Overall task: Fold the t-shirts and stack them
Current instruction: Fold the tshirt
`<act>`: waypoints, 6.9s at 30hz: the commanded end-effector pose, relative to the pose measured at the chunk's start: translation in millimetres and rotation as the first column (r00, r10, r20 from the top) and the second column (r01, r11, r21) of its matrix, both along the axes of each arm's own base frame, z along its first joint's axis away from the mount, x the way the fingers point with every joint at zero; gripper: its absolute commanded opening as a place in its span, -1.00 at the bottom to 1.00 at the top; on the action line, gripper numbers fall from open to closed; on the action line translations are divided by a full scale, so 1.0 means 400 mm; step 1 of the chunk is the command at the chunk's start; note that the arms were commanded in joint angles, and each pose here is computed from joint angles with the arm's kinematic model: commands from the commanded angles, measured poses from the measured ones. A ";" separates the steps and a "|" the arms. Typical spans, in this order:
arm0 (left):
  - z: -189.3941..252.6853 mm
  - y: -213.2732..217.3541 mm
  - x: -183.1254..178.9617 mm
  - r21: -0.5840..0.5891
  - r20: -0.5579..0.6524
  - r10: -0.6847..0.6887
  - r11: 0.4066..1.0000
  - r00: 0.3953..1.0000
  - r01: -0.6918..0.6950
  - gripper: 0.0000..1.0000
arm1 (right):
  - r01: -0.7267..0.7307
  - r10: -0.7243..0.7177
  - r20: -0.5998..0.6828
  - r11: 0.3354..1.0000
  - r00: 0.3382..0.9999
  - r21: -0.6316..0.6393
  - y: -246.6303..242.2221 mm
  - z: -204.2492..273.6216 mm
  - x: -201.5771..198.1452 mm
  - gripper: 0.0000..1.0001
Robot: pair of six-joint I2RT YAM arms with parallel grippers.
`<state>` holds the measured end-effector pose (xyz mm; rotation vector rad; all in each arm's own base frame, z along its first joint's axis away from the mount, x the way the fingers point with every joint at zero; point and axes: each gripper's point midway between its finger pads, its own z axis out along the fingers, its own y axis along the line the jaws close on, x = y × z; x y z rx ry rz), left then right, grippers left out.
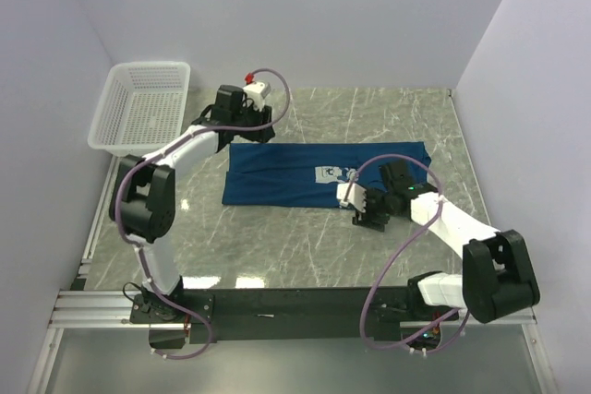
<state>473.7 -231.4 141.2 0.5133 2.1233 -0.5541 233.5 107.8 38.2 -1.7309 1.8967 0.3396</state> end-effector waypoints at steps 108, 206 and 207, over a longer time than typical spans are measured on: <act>-0.263 -0.085 0.149 -0.021 -0.452 0.252 0.956 0.856 -0.293 -0.99 | 0.438 -0.459 -0.032 0.821 0.888 0.366 -0.120 0.258 0.061 0.33; -0.297 -0.043 -0.910 0.095 -0.832 0.345 0.859 0.433 -0.502 -0.07 | -0.511 0.510 0.040 0.851 0.859 0.117 0.158 0.084 -0.330 0.43; -0.299 -0.046 -0.912 0.089 -0.833 0.336 0.865 0.439 -0.493 -0.30 | -0.562 0.561 0.047 0.821 0.827 0.096 0.155 0.073 -0.341 0.43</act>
